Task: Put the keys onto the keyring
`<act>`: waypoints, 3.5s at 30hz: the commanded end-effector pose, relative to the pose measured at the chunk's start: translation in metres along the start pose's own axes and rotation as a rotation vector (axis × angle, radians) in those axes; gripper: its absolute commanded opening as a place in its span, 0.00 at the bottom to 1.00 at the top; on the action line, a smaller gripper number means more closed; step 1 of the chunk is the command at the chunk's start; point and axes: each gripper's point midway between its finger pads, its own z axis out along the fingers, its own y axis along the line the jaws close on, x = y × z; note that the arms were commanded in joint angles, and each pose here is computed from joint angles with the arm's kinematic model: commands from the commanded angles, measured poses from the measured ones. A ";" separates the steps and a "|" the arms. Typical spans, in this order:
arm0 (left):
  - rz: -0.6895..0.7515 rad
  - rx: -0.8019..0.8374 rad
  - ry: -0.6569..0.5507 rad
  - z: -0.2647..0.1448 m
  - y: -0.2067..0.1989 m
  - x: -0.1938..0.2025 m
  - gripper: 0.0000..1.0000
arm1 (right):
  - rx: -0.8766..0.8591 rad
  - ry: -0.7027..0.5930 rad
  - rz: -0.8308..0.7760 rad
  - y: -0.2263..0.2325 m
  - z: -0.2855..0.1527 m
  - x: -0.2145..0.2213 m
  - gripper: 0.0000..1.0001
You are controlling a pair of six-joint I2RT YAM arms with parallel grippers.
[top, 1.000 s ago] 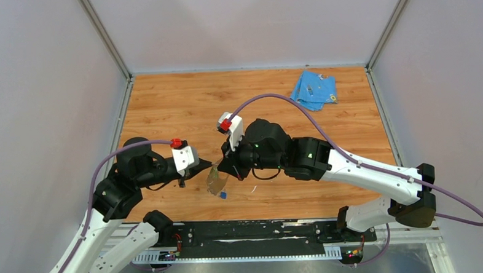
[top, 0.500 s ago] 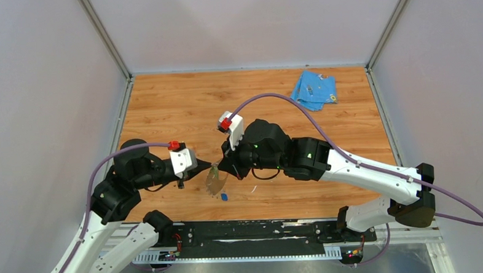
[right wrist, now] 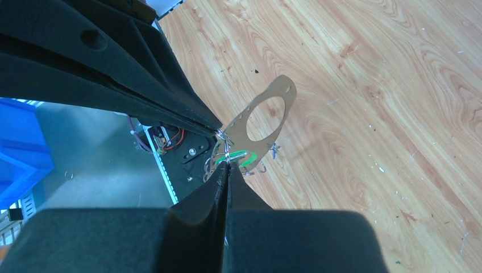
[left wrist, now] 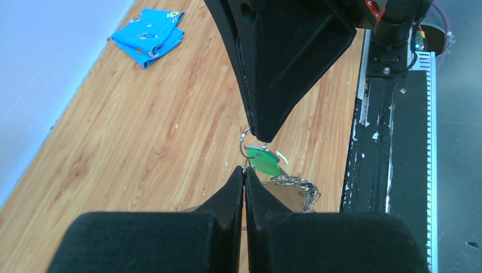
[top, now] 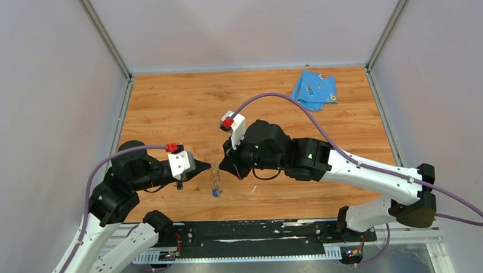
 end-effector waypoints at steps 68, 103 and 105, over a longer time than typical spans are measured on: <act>0.256 0.228 -0.142 0.000 -0.035 -0.016 0.00 | 0.285 0.076 -0.064 -0.137 -0.006 0.162 0.55; 0.285 -0.343 0.360 -0.046 0.060 0.085 0.53 | -0.340 0.379 -0.248 -0.074 0.161 0.226 0.45; 0.271 -0.373 0.358 -0.047 0.066 0.081 0.56 | -0.261 0.439 -0.240 -0.090 0.164 0.239 0.36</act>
